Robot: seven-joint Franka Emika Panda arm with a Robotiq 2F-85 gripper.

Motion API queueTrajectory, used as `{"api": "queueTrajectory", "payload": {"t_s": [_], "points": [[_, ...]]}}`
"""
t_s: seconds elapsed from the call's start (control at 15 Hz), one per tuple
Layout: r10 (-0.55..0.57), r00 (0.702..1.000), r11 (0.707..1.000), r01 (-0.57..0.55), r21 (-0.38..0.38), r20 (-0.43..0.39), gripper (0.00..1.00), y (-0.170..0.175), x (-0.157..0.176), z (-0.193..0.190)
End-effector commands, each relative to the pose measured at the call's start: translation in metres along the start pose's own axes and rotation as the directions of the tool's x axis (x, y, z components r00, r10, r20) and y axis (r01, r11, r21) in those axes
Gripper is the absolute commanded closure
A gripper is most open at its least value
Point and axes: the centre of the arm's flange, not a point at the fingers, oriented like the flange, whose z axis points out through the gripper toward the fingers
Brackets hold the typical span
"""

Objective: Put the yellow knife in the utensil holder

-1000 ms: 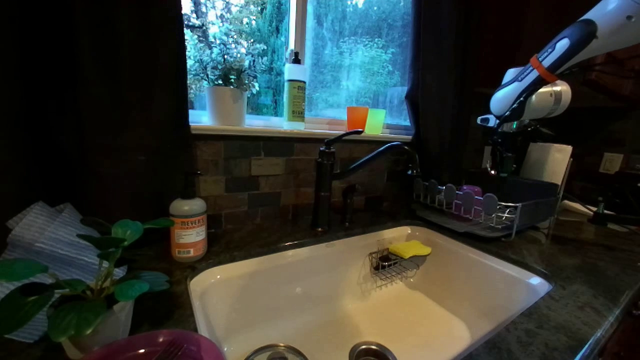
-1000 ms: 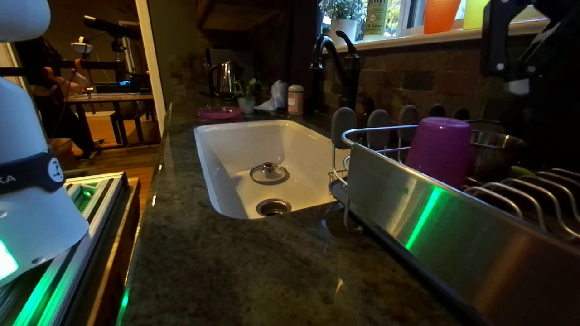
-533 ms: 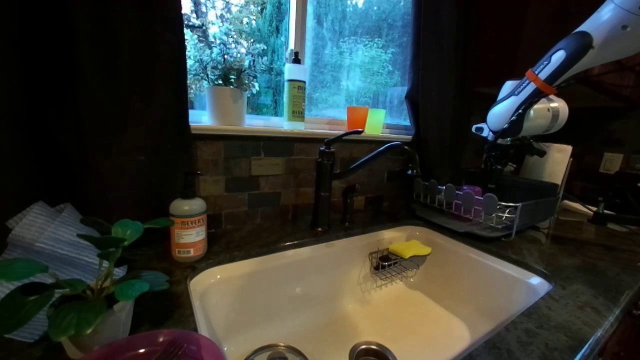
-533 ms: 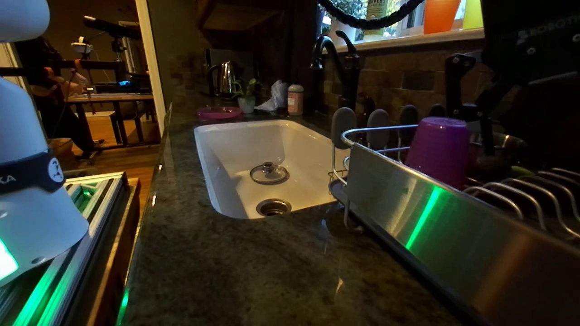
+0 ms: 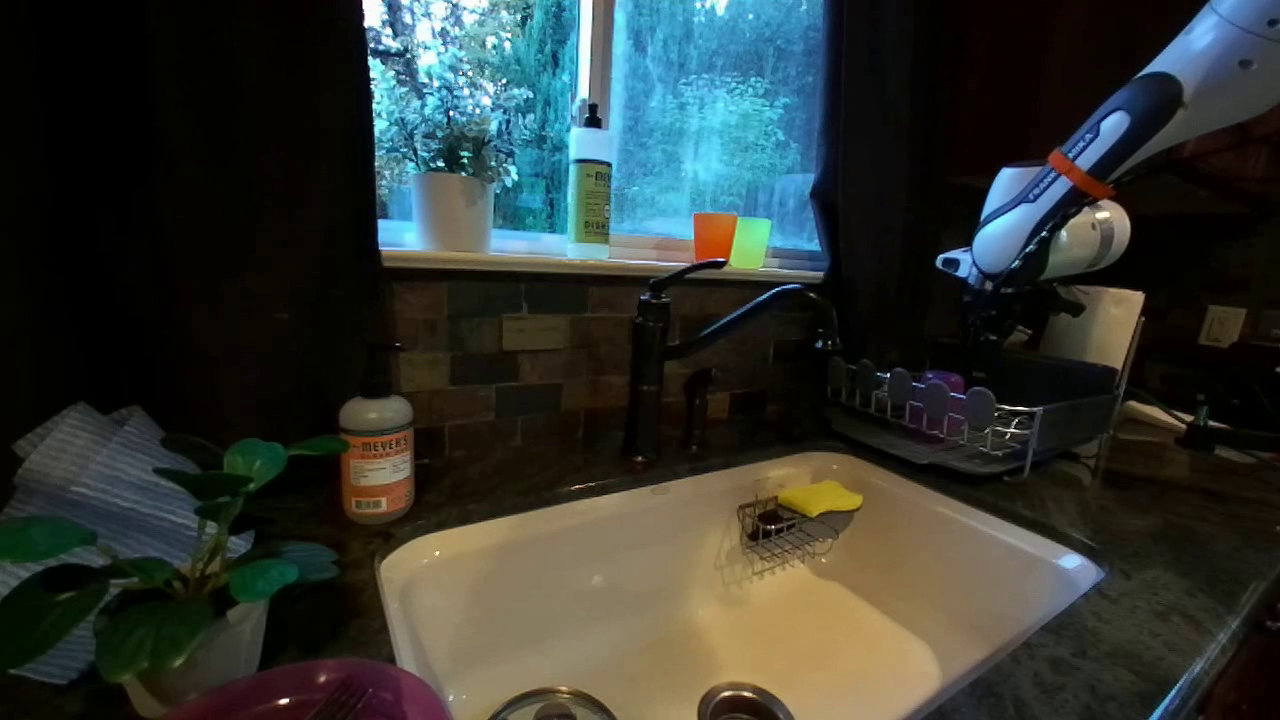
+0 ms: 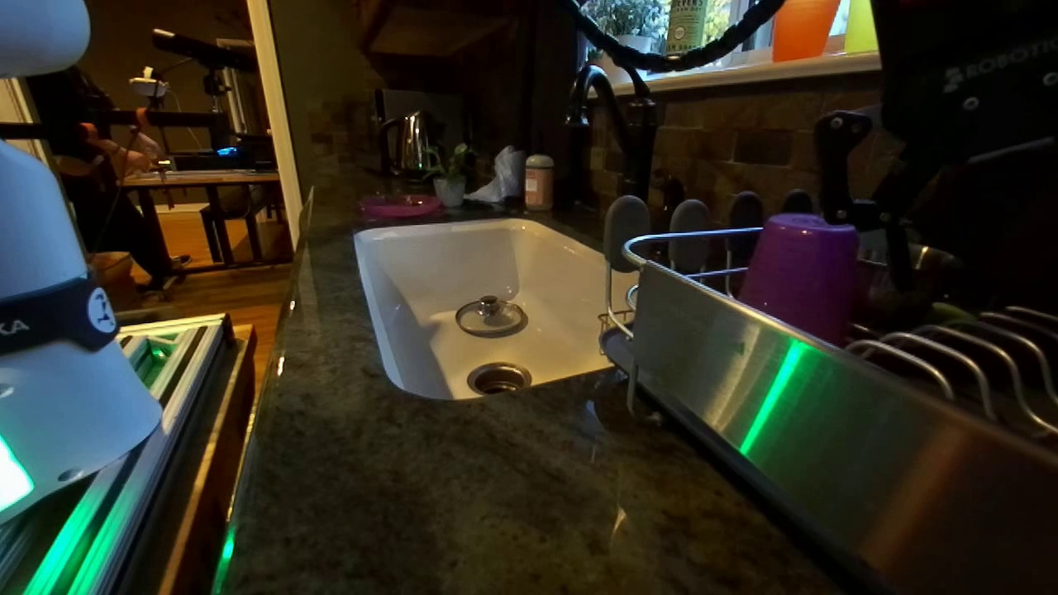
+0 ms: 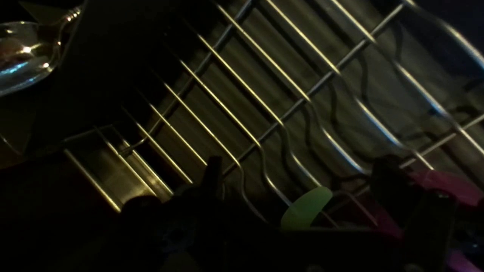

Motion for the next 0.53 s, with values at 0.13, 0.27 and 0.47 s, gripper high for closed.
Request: {"api": "queueTrajectory", "payload": {"t_s": [0.13,0.27,0.47], "points": [[-0.026,1.0,0.995,0.026,-0.095,-0.001,0.0,-0.004,0.021,0.027],[-0.024,1.0,0.994,0.023,-0.104,-0.016,0.06,-0.007,0.029,0.031],[-0.008,0.999,0.993,0.003,-0.115,-0.051,0.17,-0.013,0.043,0.033]]}}
